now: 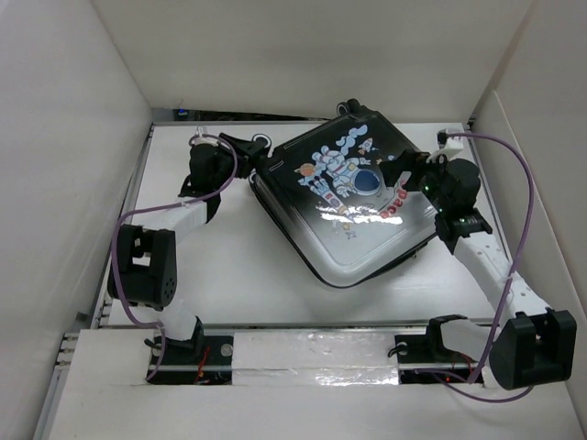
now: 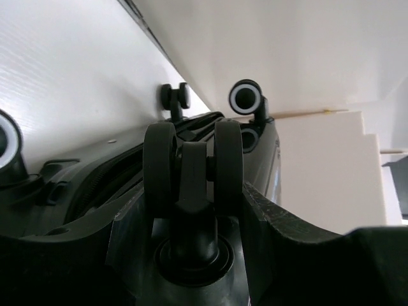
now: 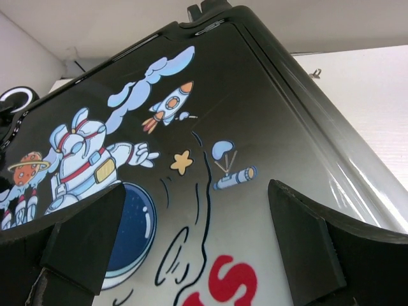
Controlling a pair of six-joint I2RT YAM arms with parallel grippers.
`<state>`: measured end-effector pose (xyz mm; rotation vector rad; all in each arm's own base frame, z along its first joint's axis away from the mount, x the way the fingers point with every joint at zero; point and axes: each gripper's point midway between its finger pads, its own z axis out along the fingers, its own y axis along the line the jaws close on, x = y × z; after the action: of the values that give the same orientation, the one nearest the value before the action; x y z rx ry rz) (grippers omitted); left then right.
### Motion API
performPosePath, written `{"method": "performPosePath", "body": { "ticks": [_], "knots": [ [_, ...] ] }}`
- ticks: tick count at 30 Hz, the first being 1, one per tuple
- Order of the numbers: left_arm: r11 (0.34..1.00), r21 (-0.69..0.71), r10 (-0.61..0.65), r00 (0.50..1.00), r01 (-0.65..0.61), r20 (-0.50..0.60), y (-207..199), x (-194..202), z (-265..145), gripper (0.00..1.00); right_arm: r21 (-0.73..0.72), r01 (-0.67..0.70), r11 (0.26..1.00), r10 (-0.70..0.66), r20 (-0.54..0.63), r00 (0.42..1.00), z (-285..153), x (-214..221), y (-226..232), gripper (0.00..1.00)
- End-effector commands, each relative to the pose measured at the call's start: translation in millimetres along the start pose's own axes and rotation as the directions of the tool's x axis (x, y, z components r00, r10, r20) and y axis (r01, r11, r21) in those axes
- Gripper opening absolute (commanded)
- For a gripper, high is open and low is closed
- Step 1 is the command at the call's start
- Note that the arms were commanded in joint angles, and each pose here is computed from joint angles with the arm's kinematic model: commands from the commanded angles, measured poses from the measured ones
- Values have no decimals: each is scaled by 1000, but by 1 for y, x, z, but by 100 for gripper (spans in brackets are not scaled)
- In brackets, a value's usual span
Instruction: Pack the luggage
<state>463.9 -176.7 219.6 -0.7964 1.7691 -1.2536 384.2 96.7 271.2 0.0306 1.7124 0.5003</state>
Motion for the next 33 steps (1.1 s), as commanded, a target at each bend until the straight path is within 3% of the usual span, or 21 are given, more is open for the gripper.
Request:
{"method": "performPosePath", "body": {
  "ticks": [1, 11, 13, 15, 20, 21, 23, 26, 28, 33],
  "knots": [
    [890, 454, 81, 995, -44, -62, -147, 15, -53, 0, 16, -10, 1000, 11, -58, 998, 6, 13, -4, 100],
    [817, 572, 35, 984, 73, -175, -203, 18, -78, 0, -12, -29, 1000, 28, -94, 995, 16, 21, 1, 100],
    [805, 570, -23, 969, 164, -247, -197, 24, -77, 0, -11, -25, 1000, 24, -88, 996, 13, 18, 2, 100],
    [795, 579, -20, 963, 178, -268, -198, 30, -78, 0, -7, -22, 1000, 21, -70, 997, 9, 13, 6, 100],
    [872, 471, -58, 983, 134, -173, -149, 10, -56, 0, 46, -29, 998, 32, -67, 997, -24, 21, 6, 98],
    [873, 466, -75, 982, 147, -171, -137, 6, -51, 0, 30, -33, 999, 32, 32, 999, -42, -2, 13, 97],
    [867, 468, -92, 977, 172, -190, -135, 7, -46, 0, 48, -31, 998, 26, 90, 996, -57, -15, 13, 94],
    [867, 468, -91, 977, 173, -192, -137, 3, -36, 0, 23, 32, 999, -33, 15, 999, -67, -10, 21, 91],
    [877, 455, -82, 982, 152, -170, -136, -4, -29, 0, 15, 35, 999, -34, -52, 998, -67, 1, 25, 84],
    [885, 440, -80, 981, 152, -178, -131, -8, -24, 0, 44, 28, 999, -26, -50, 998, -68, 17, 20, 86]
  ]
}}
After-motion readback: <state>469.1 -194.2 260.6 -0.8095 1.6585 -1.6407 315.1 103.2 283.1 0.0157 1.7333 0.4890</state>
